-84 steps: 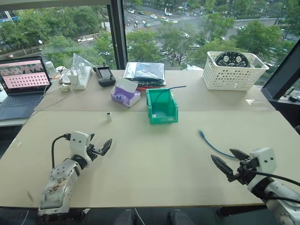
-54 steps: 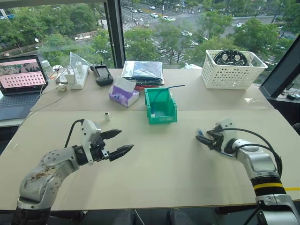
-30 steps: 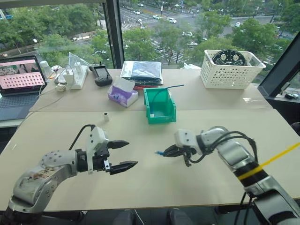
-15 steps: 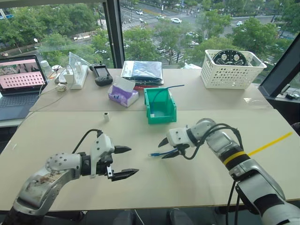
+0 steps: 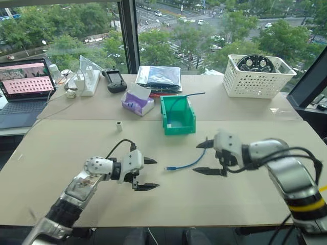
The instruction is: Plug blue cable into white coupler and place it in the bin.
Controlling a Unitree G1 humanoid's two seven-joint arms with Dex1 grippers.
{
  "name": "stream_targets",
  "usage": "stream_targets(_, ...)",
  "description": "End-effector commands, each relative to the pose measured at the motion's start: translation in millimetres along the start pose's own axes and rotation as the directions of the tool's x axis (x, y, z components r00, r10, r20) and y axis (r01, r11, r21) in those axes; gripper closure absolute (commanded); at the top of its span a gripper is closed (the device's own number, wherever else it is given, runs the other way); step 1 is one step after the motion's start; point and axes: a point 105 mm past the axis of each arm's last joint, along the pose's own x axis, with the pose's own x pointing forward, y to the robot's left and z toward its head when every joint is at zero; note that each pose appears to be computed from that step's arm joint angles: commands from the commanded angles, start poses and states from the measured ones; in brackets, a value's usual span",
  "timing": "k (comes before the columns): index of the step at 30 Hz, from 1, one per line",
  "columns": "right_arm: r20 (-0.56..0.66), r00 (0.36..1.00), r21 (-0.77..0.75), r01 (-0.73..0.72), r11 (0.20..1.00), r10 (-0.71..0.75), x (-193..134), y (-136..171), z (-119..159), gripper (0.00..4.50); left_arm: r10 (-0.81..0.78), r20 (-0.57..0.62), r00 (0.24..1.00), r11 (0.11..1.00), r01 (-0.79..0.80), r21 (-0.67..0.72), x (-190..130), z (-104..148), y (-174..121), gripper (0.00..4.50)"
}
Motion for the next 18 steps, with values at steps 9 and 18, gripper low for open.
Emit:
stream_targets(9, -0.047, 0.964, 0.121, 0.267, 0.956, -0.263, -34.7, 5.5, -5.2, 0.00, -0.152, 0.001, 0.988, 0.981, 0.151, 0.119, 32.1, 6.0, 12.5, 1.09)
stream_targets(18, -0.052, 0.955, 0.147, 0.296, 0.944, -0.291, -34.2, 11.6, 4.7, 0.00, -0.163, -0.059, 0.985, 0.977, 0.169, 0.126, 31.3, -3.3, 18.5, 3.97)
